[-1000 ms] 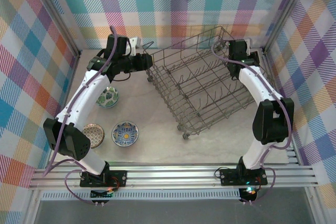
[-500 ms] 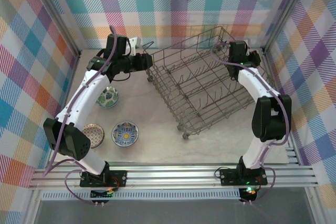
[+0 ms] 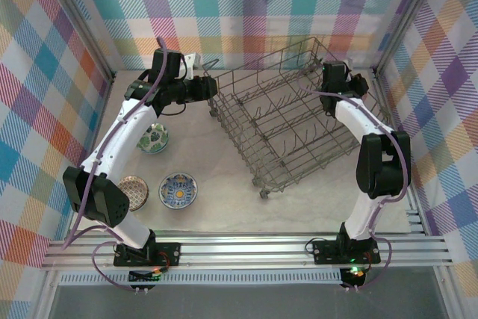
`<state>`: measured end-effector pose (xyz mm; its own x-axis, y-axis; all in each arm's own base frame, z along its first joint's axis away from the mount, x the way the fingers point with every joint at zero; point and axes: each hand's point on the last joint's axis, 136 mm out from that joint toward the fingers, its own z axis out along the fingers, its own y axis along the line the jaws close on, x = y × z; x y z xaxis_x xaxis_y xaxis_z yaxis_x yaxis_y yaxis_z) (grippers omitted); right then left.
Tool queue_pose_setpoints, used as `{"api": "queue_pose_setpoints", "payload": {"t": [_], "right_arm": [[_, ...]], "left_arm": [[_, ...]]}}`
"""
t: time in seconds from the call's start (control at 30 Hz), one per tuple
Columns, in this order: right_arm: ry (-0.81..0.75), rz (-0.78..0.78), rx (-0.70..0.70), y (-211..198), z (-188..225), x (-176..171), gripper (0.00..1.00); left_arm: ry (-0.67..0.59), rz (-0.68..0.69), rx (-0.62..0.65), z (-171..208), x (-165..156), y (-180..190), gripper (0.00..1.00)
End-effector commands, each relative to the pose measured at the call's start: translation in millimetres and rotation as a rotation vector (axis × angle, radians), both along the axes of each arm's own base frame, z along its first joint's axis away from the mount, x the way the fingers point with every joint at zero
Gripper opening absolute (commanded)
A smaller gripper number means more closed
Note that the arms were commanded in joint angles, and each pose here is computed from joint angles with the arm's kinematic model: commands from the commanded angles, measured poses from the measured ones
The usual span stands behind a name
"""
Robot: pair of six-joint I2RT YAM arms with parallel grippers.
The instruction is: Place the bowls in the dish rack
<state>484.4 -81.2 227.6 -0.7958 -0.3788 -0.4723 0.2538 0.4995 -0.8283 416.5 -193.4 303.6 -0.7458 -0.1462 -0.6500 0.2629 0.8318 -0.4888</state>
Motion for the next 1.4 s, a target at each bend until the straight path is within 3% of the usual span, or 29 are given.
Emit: {"api": "queue_pose_setpoints", "payload": {"t": [0.0,0.47,1.13,1.37], "right_arm": [[-0.02,-0.005,-0.024,2,8,-6,0.01],[0.01,0.043,-0.068,14,6,-11,0.06],[0.042,0.031,-0.048,19,-3,-15,0.28],[0.053,0.023,-0.03,20,-9,-17,0.48]], "left_arm": [[0.009,0.011,-0.026,-2,5,4,0.46],[0.007,0.032,-0.045,-5,-5,8,0.46],[-0.009,0.069,-0.064,-7,-21,17,0.46],[-0.011,0.078,-0.066,-6,-23,18,0.46]]}}
